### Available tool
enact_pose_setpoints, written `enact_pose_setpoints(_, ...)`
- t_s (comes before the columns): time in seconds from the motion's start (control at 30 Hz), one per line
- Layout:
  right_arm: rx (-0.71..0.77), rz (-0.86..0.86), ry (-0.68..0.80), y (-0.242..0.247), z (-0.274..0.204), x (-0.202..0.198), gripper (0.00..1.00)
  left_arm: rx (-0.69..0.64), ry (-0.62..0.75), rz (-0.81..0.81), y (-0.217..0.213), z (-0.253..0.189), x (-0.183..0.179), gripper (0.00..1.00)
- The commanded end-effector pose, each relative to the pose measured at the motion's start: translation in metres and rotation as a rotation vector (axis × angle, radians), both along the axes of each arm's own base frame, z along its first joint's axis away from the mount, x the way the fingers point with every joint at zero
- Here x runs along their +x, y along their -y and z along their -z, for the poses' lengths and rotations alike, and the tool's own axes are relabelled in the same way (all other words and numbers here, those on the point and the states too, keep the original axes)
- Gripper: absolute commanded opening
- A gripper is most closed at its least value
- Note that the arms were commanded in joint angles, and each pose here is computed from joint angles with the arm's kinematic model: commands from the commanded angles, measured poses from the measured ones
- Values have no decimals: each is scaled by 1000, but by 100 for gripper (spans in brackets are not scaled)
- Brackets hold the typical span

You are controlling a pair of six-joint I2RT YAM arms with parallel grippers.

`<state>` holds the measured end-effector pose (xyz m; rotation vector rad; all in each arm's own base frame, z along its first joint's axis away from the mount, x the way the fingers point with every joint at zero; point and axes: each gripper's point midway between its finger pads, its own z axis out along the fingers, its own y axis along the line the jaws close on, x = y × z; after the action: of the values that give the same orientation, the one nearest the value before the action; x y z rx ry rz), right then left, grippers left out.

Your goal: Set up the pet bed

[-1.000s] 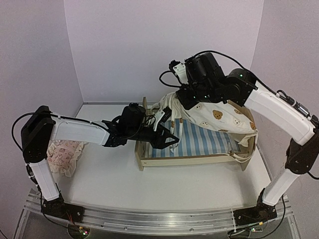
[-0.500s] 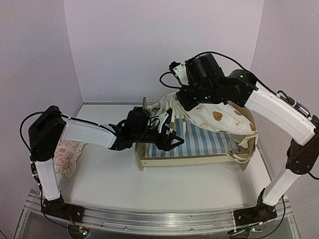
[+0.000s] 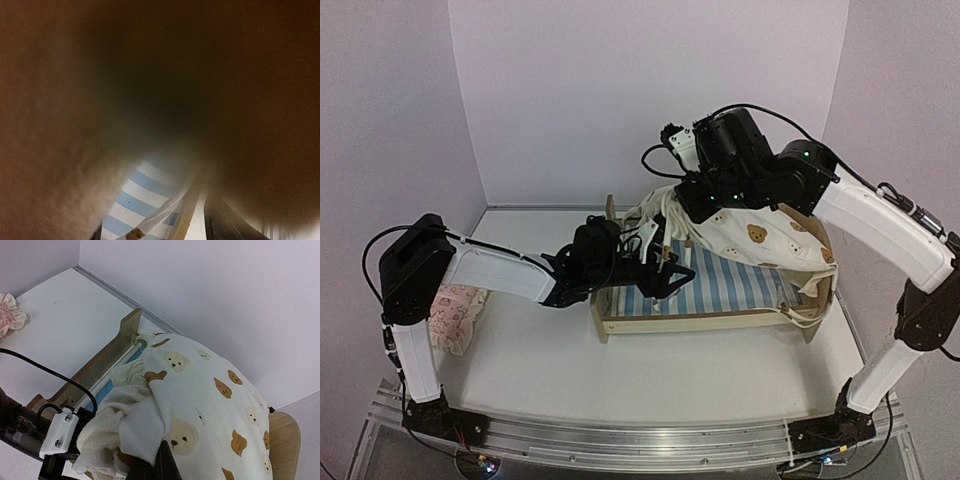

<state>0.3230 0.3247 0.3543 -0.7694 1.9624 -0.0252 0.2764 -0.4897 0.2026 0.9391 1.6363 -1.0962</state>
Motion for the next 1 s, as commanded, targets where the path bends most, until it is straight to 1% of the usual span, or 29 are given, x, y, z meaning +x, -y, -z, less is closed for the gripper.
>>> enact_pose_setpoints(0.0, 132, -2, 66, 3, -42, -6, 0, -106, 52, 6, 9, -23, 0, 57)
enact_pose_setpoints(0.07, 132, -2, 66, 3, -42, -6, 0, -117, 46, 7, 13, -22, 1, 41)
enact_pose_setpoints(0.17, 131, -2, 65, 3, -41, -7, 0, -123, 41, 11, 17, -23, 1, 21)
enact_pose_setpoints(0.23, 127, 0, 68, 5, -42, -7, 0, -119, 36, 1, 16, -26, 1, 3)
enact_pose_setpoints(0.27, 126, -1, 68, 5, -42, -7, 0, -115, 32, -7, 14, -28, -1, 0)
enact_pose_setpoints(0.4, 141, -13, 55, 5, -41, -11, 0, -76, -10, -68, 3, -42, -4, 0)
enact_pose_setpoints(0.53, 169, -42, 16, 3, -35, -18, 0, 16, -65, -77, -14, -55, -17, 0)
enact_pose_setpoints(0.63, 189, -71, -29, -3, -25, -25, 0, 49, -86, -111, -29, -66, -21, 0)
enact_pose_setpoints(0.77, 222, -96, -93, -14, -11, -29, 0, 89, -121, -158, -42, -68, -21, 0)
enact_pose_setpoints(0.97, 227, -107, -130, -26, 0, -27, 0, 118, -147, -215, -55, -62, -20, 0)
